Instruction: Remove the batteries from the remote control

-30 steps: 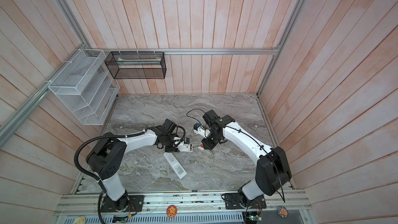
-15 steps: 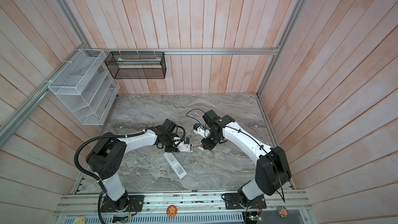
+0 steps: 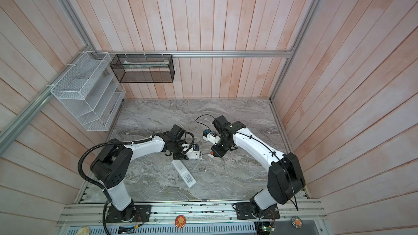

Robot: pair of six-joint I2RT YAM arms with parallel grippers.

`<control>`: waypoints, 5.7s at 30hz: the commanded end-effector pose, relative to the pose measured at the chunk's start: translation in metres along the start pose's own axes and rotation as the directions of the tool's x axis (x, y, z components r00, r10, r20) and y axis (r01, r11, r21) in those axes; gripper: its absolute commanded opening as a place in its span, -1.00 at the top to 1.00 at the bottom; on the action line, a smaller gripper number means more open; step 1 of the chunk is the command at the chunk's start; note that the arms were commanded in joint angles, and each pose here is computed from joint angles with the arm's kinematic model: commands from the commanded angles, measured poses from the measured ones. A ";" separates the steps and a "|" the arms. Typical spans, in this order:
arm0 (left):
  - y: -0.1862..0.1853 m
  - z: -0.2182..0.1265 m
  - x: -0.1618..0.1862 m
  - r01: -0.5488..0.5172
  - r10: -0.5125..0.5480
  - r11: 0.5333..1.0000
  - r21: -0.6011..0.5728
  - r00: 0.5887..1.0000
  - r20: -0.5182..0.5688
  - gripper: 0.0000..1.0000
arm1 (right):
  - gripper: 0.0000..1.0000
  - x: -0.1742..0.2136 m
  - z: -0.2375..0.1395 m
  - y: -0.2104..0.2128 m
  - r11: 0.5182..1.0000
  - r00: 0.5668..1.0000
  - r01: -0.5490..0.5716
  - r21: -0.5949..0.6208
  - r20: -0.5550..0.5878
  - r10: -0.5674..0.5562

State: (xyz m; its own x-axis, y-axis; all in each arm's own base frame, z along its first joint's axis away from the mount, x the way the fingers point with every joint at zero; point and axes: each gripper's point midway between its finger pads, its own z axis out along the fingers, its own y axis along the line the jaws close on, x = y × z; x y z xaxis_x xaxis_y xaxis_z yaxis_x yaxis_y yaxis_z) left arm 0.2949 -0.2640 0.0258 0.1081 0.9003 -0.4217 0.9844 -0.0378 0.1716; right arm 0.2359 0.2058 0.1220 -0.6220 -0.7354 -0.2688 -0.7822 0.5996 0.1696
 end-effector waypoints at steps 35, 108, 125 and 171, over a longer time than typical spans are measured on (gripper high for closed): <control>-0.007 0.007 0.005 0.002 -0.001 0.999 0.042 1.000 -0.007 0.58 | 1.00 -0.011 -0.021 0.010 1.000 0.998 0.013 -0.008 0.061 -0.012; -0.023 -0.002 -0.011 0.038 -0.054 0.984 0.172 0.994 0.091 0.58 | 1.00 -0.012 0.006 0.000 0.999 0.995 0.027 -0.045 0.100 -0.023; -0.022 -0.002 -0.008 0.039 -0.052 0.986 0.162 0.995 0.079 0.58 | 1.00 -0.012 0.001 -0.017 1.000 0.997 0.019 0.009 0.068 -0.019; 0.043 -0.238 -0.132 0.417 -0.138 0.880 -0.228 0.684 0.716 -1.00 | 1.00 -0.058 -0.174 -0.033 0.973 0.508 -0.225 0.057 0.858 0.068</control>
State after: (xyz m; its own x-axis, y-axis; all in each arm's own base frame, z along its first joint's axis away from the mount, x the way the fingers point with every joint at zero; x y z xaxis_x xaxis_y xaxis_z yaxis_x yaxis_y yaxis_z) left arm 0.2938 -0.2806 0.2653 0.1275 0.5067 -0.8527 0.8825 0.3344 0.3307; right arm 0.2922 0.1749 0.2744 -0.4049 -0.1245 -0.9058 -0.6152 0.7700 0.1692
